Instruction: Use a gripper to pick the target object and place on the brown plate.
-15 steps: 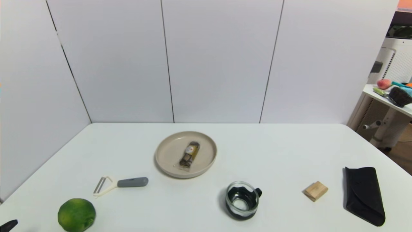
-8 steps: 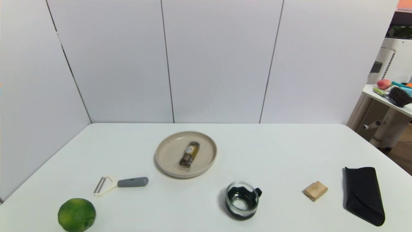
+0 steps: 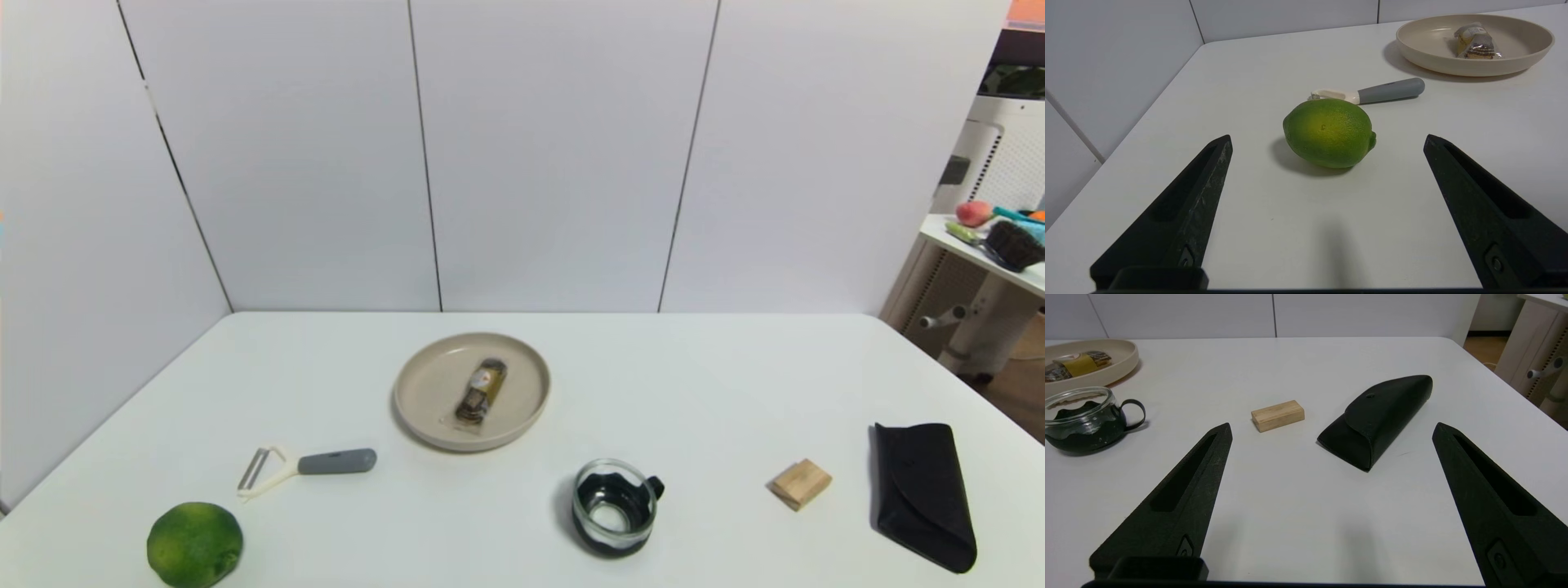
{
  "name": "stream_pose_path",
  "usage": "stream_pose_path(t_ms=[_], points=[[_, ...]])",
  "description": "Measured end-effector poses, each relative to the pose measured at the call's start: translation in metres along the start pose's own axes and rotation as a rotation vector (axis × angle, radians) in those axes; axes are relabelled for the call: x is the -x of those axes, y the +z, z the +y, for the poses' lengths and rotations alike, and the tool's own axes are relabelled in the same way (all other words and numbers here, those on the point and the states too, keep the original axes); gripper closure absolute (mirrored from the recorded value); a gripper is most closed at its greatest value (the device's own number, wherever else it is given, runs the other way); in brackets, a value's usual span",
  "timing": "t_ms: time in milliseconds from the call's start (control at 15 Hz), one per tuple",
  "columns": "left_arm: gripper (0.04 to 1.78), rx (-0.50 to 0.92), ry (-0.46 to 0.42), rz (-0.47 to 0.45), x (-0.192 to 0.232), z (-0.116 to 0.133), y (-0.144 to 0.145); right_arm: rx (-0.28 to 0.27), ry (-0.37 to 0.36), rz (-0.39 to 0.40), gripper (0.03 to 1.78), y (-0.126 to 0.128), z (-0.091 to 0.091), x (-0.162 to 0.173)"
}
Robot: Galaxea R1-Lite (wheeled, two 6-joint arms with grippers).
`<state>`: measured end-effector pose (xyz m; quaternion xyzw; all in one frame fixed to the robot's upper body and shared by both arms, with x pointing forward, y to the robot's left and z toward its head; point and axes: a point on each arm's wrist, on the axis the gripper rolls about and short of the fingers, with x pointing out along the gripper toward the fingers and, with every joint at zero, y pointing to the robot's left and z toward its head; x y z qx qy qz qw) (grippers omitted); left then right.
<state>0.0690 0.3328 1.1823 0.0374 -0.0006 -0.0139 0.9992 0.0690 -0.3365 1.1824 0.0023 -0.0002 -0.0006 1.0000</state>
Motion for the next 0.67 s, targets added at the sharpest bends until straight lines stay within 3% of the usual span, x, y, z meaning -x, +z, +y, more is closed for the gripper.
stream_pose_path(t_ms=[667], points=[[0.13, 0.000, 0.000, 0.000, 0.0000, 0.0000, 0.0000, -0.003, -0.001, 0.000, 0.12, 0.0000, 0.0000, 0.0000]])
